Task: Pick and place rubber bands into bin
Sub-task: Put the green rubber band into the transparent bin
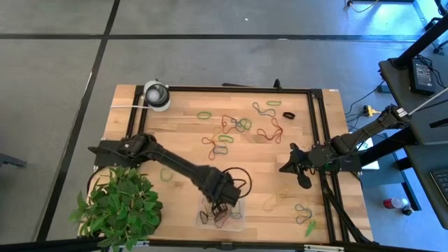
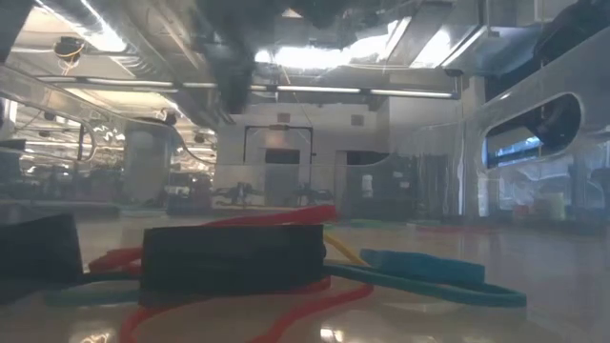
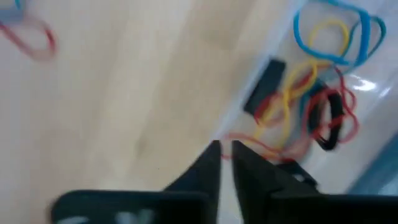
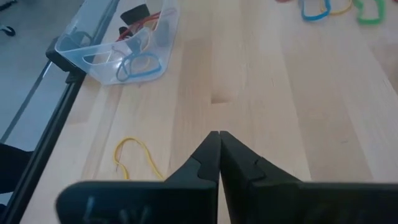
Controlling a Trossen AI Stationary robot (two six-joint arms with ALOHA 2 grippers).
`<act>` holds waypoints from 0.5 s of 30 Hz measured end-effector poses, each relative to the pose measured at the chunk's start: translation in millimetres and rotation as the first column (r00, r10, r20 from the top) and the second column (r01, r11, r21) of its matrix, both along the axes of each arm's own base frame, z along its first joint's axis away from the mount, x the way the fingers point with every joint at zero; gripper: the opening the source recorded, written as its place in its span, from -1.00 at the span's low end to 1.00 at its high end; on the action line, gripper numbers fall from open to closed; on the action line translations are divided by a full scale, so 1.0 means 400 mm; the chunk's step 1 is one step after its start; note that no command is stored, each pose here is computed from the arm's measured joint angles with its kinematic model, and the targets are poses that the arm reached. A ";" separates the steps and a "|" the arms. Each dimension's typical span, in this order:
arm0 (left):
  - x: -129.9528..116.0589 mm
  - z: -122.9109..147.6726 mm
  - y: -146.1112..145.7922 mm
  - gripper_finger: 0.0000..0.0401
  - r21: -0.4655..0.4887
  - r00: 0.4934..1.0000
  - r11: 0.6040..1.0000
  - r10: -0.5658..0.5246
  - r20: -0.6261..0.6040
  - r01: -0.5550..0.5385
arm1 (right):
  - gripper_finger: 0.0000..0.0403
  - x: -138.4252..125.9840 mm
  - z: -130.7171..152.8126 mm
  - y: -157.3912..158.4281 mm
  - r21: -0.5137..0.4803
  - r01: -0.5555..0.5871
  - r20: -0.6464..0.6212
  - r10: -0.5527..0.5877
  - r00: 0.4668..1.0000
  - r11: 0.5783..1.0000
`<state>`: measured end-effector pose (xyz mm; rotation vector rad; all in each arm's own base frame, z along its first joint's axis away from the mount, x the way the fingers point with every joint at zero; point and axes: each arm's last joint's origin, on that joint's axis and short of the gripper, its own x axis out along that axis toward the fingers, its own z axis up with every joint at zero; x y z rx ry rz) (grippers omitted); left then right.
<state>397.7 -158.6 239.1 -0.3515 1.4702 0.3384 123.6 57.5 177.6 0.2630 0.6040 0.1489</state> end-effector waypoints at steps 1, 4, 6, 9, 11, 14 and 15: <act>0.008 0.000 0.016 -0.94 0.005 0.999 0.999 -0.035 0.009 0.035 | -0.93 0.001 0.001 0.000 0.003 0.000 0.005 0.000 1.000 1.000; 0.036 -0.005 0.065 -0.99 0.014 0.990 0.991 -0.135 0.046 0.135 | -0.93 0.003 0.004 0.001 0.010 0.000 0.019 0.000 1.000 1.000; 0.053 -0.020 0.097 -0.99 0.028 0.978 0.980 -0.198 0.072 0.196 | -0.93 0.005 0.009 0.003 0.019 -0.001 0.042 0.000 0.999 1.000; 0.062 -0.044 0.139 -0.99 0.072 0.958 0.959 -0.278 0.074 0.273 | -0.93 0.009 0.015 0.002 0.014 0.026 0.075 -0.027 0.997 1.000; 0.053 -0.060 0.165 -0.99 0.091 0.947 0.948 -0.312 0.074 0.305 | -0.93 0.012 0.020 -0.001 0.006 0.079 0.102 -0.079 0.992 0.997; 0.022 -0.068 0.207 -0.99 0.103 0.930 0.940 -0.338 0.146 0.325 | -0.95 0.019 0.031 -0.006 -0.002 0.158 0.153 -0.156 0.976 0.987; 0.003 -0.070 0.223 -0.99 0.097 0.924 0.940 -0.340 0.174 0.327 | -0.96 0.025 0.038 -0.010 -0.010 0.191 0.168 -0.187 0.968 0.981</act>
